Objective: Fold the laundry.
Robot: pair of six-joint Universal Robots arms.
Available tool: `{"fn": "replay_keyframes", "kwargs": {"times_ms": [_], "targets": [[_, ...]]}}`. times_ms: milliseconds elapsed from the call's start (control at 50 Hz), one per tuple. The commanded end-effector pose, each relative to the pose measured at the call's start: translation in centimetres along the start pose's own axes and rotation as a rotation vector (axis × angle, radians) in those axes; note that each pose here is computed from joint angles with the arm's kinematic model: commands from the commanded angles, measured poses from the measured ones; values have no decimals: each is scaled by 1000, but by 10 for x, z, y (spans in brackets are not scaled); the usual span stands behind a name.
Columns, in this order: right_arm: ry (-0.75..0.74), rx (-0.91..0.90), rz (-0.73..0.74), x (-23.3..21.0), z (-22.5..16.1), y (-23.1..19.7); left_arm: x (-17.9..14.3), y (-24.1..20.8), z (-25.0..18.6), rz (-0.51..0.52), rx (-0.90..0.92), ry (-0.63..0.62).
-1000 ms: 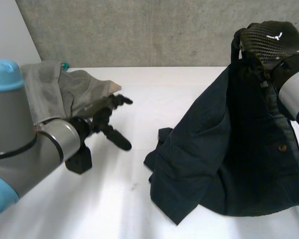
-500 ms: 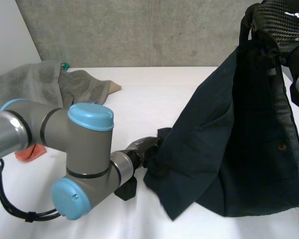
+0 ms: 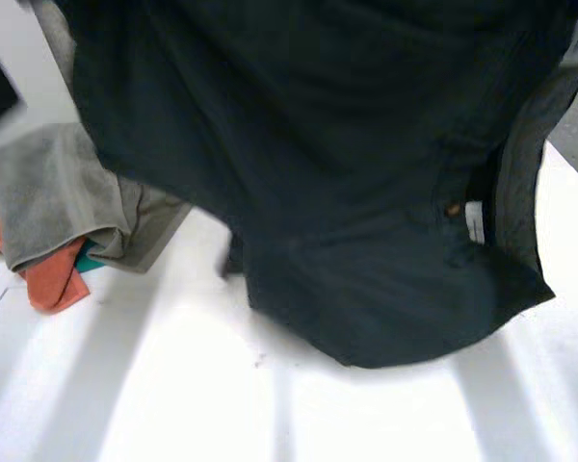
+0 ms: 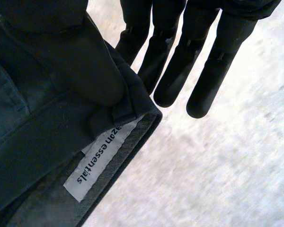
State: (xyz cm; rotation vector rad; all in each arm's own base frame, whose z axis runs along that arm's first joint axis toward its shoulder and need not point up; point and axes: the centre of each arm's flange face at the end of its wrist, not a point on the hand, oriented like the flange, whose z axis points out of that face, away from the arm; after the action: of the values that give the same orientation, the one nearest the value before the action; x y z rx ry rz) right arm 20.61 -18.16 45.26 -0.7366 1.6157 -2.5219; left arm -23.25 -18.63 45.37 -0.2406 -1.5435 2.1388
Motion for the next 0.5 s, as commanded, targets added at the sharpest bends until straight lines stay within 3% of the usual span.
{"fn": "replay_keyframes", "kwargs": {"times_ms": [20, 140, 220, 400, 500], "targets": [[23, 82, 30, 10, -29, -45, 13, -80, -37, 12, 221, 39], [26, 104, 49, 12, -33, -54, 16, -94, -38, 20, 266, 53], [30, 94, 60, 13, -28, -51, 11, -75, -19, 27, 212, 49], [-32, -194, 128, -6, 47, 61, -15, 44, 61, 96, -59, 25], [12, -269, 146, -13, 84, 129, -23, 113, 97, 173, -102, 39]]}}
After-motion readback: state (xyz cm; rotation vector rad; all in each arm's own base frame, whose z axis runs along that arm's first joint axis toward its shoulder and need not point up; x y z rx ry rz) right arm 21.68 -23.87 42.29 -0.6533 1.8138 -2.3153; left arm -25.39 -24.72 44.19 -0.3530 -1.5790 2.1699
